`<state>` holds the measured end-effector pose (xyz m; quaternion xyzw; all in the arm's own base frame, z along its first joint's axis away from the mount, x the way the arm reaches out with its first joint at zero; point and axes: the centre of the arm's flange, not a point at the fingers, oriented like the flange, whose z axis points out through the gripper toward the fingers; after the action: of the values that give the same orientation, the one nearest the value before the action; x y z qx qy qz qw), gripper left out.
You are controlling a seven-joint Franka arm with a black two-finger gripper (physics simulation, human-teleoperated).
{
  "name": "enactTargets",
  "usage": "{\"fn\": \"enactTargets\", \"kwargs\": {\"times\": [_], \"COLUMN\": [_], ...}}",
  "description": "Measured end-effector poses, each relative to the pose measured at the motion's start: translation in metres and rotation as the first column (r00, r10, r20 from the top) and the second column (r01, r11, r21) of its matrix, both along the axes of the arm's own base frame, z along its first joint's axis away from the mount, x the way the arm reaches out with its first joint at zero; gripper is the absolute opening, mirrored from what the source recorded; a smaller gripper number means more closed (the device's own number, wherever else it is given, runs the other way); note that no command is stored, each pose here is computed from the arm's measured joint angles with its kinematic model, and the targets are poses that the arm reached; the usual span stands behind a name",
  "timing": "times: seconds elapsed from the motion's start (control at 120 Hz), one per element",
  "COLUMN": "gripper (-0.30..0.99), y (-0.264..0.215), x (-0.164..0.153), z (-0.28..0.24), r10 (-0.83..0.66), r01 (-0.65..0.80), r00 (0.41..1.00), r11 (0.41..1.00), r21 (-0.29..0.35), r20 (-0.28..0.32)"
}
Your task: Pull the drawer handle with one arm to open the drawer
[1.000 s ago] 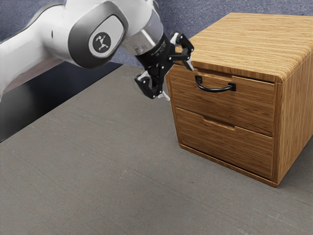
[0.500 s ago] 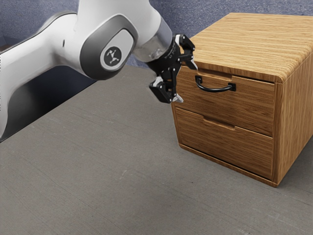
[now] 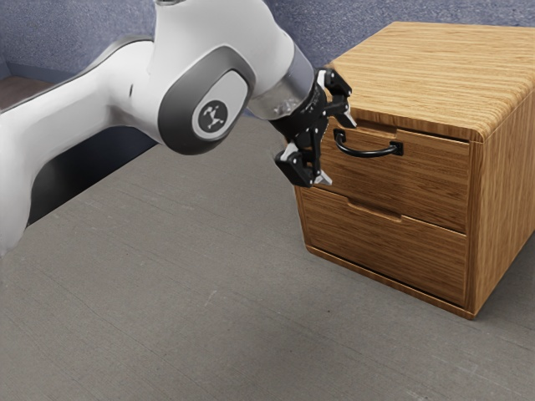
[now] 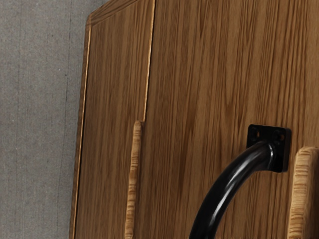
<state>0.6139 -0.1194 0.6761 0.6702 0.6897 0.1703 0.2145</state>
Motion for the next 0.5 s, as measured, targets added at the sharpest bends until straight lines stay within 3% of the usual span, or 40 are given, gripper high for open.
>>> {"fn": "enactTargets", "kwargs": {"times": [0.5], "gripper": [0.69], "y": [-0.022], "x": [0.008], "z": [-0.032], "r10": [-0.038], "r01": [0.038], "r00": [0.999], "r11": [0.999], "r21": [0.01], "r20": [-0.012]}}
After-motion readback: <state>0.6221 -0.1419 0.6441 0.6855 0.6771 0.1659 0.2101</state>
